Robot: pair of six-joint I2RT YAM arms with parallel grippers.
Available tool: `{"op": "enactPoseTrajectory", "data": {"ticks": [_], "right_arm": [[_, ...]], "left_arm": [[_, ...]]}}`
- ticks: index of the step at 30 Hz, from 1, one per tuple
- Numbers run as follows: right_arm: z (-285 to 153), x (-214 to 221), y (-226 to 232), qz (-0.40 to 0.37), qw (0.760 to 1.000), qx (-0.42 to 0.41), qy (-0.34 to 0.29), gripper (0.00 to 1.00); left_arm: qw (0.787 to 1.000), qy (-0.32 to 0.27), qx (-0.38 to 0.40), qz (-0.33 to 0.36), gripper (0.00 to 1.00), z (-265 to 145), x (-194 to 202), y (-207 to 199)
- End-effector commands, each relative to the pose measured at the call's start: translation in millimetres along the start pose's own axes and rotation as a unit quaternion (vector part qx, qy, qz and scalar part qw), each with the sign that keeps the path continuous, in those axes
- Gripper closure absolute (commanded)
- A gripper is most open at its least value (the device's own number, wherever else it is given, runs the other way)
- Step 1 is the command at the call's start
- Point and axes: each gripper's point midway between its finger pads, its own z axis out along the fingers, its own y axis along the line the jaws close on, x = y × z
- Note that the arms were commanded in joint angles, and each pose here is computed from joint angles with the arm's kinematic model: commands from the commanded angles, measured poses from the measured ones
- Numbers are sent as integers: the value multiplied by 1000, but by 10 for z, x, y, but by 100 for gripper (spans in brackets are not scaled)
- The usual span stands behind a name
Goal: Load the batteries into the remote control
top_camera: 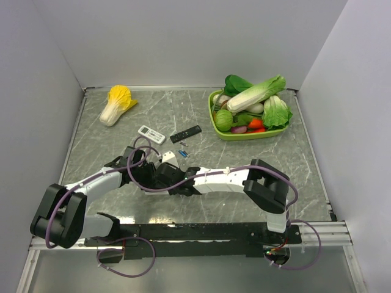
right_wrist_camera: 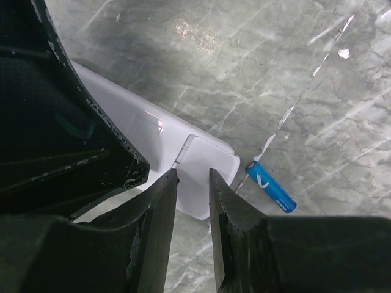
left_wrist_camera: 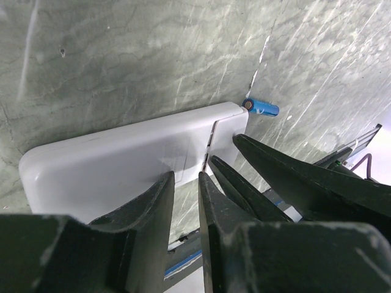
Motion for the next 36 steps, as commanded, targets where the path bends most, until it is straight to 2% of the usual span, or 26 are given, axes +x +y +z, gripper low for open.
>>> {"op": "enactPoseTrajectory", "data": {"ticks": [1,7,19,27,36], "right_arm": [[112,278,100,13,999,-16,27,66],[149,357,15,11,999,-3,30,76],[-31,40,193,39,998,-54,-13,78],[-117,-162,172,41,997,-54,-41,78],[-418,-579,190,25,993,-62,-94,78]], "left_arm": [[999,16,-34,-10,71,73,133,216],[1000,10,-25,-11,71,40,126,168],[1000,-8,-4,-15,69,-63,61,8],[998,-64,-2,-11,66,-284,-97,-116],[994,-111,-19,-12,59,-438,-206,-98]]}}
